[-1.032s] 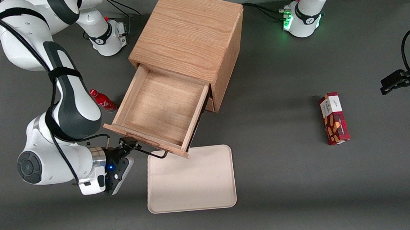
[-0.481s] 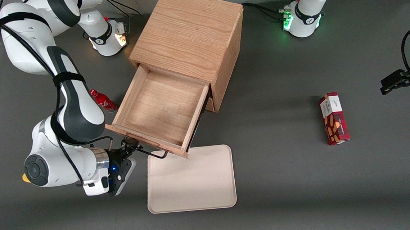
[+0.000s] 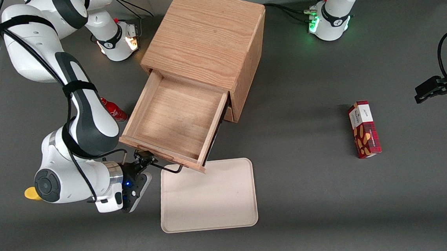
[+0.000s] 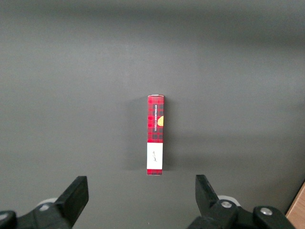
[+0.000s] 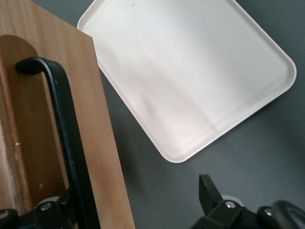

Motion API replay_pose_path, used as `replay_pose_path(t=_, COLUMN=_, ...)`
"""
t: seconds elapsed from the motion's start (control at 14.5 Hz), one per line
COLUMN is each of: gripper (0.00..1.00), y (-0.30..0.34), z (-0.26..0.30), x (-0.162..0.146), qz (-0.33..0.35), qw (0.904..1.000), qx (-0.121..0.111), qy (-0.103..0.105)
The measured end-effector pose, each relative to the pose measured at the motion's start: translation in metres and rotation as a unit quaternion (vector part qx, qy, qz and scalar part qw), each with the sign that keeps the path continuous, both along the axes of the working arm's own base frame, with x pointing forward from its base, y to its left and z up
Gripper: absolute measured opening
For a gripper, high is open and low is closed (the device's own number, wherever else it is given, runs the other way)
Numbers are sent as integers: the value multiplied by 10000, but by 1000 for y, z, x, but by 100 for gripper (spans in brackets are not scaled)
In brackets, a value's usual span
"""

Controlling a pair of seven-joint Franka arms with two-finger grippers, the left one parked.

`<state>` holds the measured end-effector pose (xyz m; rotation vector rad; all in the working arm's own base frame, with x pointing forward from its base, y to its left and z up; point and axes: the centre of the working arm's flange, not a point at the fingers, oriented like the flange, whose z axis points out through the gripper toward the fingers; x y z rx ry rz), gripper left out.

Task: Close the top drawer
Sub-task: 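Push the open drawer into the cabinet with the right gripper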

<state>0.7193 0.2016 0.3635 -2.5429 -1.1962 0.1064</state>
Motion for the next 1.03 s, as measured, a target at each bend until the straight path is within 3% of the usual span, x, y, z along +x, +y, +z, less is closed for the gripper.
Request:
replay_pose_path(t=0.55, gripper=100, y=15, z=-3, x=-6, qz=91, qw=9999, qx=-37, qy=-78)
replay_pose_path(t=1.03, gripper=100, y=22, z=1, x=-30, qz=110, qw=9997, qx=-105, qy=-197)
